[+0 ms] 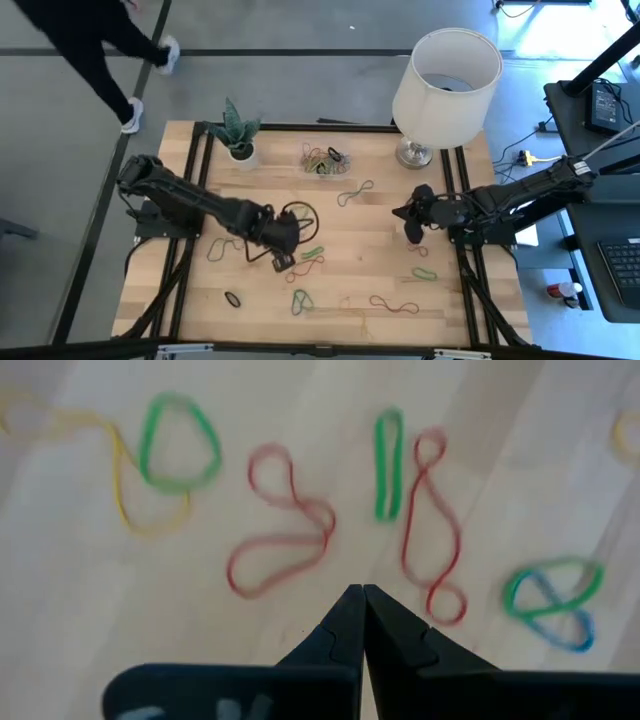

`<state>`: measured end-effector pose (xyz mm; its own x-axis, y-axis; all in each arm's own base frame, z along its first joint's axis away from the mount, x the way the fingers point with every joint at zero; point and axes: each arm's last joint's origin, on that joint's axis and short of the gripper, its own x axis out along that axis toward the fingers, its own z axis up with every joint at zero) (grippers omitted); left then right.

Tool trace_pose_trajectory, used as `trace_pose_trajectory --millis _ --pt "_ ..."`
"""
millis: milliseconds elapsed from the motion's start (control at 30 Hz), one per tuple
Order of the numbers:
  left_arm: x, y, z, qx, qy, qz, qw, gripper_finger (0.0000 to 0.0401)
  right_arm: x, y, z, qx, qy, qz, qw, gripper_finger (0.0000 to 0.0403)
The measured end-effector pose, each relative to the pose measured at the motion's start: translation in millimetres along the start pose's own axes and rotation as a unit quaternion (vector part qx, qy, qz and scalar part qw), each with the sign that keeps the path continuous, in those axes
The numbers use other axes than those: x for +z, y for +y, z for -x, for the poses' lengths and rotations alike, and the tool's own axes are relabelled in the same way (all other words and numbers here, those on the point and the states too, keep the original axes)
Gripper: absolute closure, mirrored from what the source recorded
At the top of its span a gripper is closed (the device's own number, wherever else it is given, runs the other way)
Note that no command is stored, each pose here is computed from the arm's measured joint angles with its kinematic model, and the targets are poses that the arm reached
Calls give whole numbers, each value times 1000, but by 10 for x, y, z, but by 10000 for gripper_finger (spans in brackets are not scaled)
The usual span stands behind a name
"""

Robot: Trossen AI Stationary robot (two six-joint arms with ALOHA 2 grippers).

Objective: Pick and place rubber bands into bin
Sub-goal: Put the green rubber band into the transparent bin

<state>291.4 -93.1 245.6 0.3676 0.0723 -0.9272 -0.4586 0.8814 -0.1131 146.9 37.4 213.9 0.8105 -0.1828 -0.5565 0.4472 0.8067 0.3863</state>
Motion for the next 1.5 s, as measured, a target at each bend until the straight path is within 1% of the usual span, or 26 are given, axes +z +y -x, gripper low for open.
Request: trace_pose_trajectory --millis 67,133,233,300,433,533,633,700,767,867,1033,1100,1167,1233,1367,1433,1500 --pt "-93 -5 -82 -4 11 -2 1000 400 39 98 -15 4 7 17 1000 401" --pt "-167 -2 -146 -21 19 -11 1000 400 95 227 -47 5 15 42 999 401" --pt "-254 50 -195 -45 4 -17 999 400 210 475 -130 4 25 83 996 402" --pt "-339 137 -202 -50 -4 -16 999 400 287 658 -227 2 31 109 994 402" --pt "-509 346 -131 -69 -26 -15 997 400 382 1010 -501 8 63 171 983 400" --pt "-640 516 -55 -76 -43 -17 996 400 407 1238 -761 2 81 218 973 389" --pt "-760 669 15 -82 -61 -23 994 400 425 1443 -1032 -5 91 251 964 372" --pt "-830 759 51 -89 -70 -28 993 400 439 1557 -1224 -17 102 257 961 359" --pt "-883 823 81 -96 -79 -32 992 400 438 1623 -1422 -33 130 263 955 345" --pt "-949 906 113 -104 -90 -42 990 400 436 1683 -1717 -33 178 260 948 325" --pt "-996 968 152 -112 -104 -67 986 400 324 1649 -2152 -28 254 271 928 298" --pt "-998 977 172 -114 -110 -81 984 400 301 1630 -2282 -31 264 267 926 290" --pt "-994 972 176 -116 -114 -94 982 400 290 1600 -2366 -41 276 265 923 286" --pt "-997 970 178 -120 -111 -106 981 400 290 1599 -2461 -42 274 263 924 284" --pt "-1002 965 175 -127 -105 -117 979 400 220 1559 -2597 -35 290 287 912 284" --pt "-1003 964 176 -128 -105 -122 979 400 141 1519 -2650 -39 305 302 902 283" --pt "-1003 963 176 -128 -105 -128 978 399 109 1509 -2679 -42 308 308 899 285"
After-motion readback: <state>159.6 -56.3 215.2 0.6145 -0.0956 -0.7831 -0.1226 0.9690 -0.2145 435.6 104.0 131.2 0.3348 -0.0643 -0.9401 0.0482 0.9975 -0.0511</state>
